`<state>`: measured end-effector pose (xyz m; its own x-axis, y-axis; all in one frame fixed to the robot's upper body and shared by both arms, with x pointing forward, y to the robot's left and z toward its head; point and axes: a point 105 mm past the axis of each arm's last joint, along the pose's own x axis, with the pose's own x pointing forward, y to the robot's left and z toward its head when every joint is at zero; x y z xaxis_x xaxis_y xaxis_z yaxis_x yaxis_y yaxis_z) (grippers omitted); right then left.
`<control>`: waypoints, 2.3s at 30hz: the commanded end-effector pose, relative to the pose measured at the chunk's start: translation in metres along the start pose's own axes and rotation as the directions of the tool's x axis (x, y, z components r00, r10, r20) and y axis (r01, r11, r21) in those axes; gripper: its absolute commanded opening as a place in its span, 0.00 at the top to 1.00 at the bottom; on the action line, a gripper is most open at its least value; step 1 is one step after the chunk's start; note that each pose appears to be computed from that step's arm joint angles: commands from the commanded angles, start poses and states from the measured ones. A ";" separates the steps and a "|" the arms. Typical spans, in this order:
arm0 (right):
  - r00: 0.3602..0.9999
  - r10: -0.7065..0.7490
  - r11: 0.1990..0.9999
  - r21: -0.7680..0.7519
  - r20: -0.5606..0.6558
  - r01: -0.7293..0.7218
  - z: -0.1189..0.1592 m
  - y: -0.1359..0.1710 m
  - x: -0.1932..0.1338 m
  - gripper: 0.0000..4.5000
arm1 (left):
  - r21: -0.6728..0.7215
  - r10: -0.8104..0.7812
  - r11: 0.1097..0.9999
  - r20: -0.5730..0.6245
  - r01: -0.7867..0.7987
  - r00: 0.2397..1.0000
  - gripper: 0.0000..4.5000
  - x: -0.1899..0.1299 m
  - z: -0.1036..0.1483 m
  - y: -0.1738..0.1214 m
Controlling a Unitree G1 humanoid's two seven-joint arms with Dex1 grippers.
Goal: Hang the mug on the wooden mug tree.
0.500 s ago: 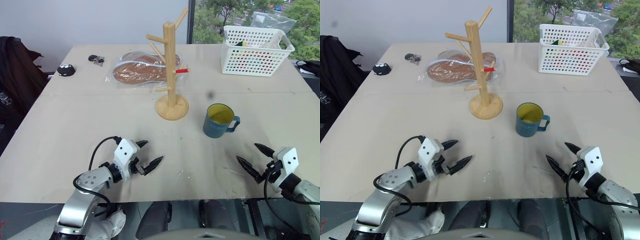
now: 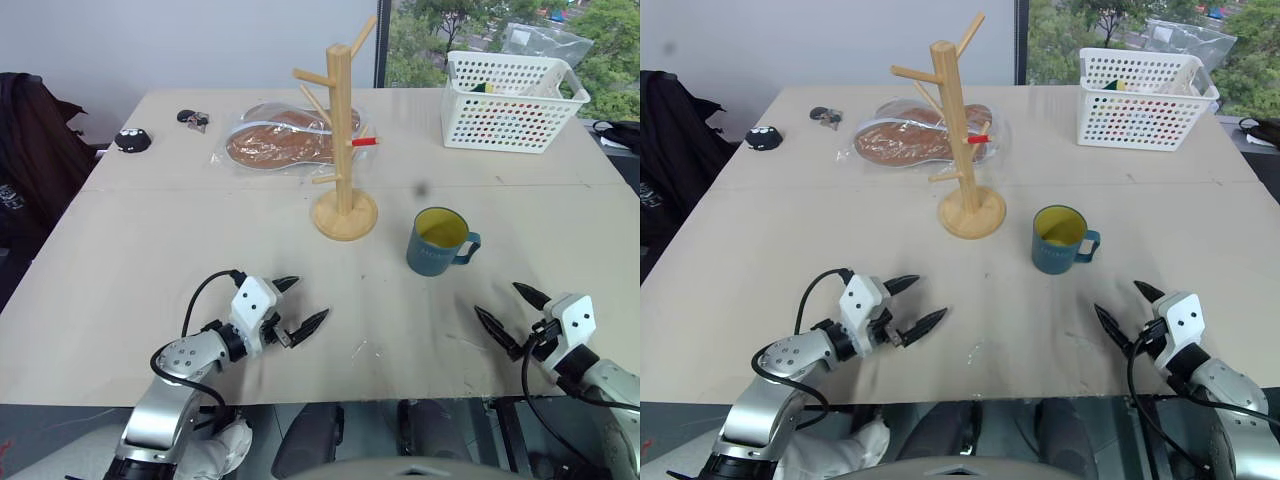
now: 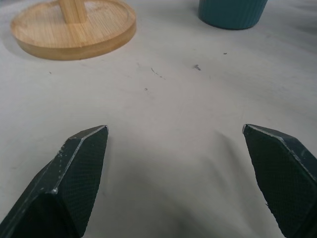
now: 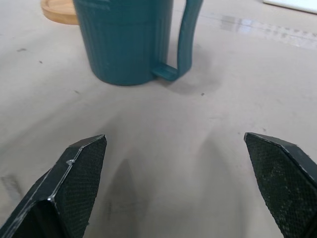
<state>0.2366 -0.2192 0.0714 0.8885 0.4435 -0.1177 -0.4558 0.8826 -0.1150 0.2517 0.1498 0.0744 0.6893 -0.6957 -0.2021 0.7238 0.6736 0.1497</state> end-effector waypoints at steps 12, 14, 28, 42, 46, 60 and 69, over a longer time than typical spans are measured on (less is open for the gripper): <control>0.983 -0.143 0.990 0.011 0.116 0.143 0.025 -0.002 0.019 0.00 | 0.023 -0.077 0.997 0.073 0.075 0.994 0.01 0.010 0.023 -0.007; 0.977 -0.170 0.985 0.023 0.132 0.169 0.030 -0.001 0.028 0.00 | 0.029 -0.126 0.992 0.096 0.124 0.987 0.01 0.014 0.034 -0.011; 0.943 -0.280 0.960 0.038 0.178 0.277 0.033 -0.005 0.068 0.00 | 0.098 -0.310 0.950 0.154 0.297 0.938 0.01 0.022 0.084 -0.027; 0.934 -0.276 0.961 0.041 0.227 0.274 0.033 -0.005 0.080 0.92 | 0.130 -0.351 0.934 0.168 0.332 0.921 0.00 0.018 0.085 -0.029; 0.935 -0.263 0.964 0.031 0.238 0.263 0.035 -0.006 0.082 0.98 | 0.137 -0.354 0.933 0.199 0.332 0.914 0.00 0.017 0.089 -0.029; 0.932 0.247 0.915 -0.381 0.265 -0.134 0.156 -0.001 0.105 0.98 | -0.070 0.012 0.997 0.496 0.026 0.868 0.00 -0.006 0.111 0.001; 0.854 0.516 0.638 -0.695 0.068 -0.330 0.224 0.021 0.108 0.98 | -0.123 0.123 0.990 0.575 -0.064 0.809 0.00 -0.012 0.119 0.002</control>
<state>0.3407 -0.1234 0.2610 0.5704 0.8186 -0.0683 -0.6409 0.3915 -0.6602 0.2567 0.1324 0.1766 0.6951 -0.6303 0.3459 0.6699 0.7424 0.0065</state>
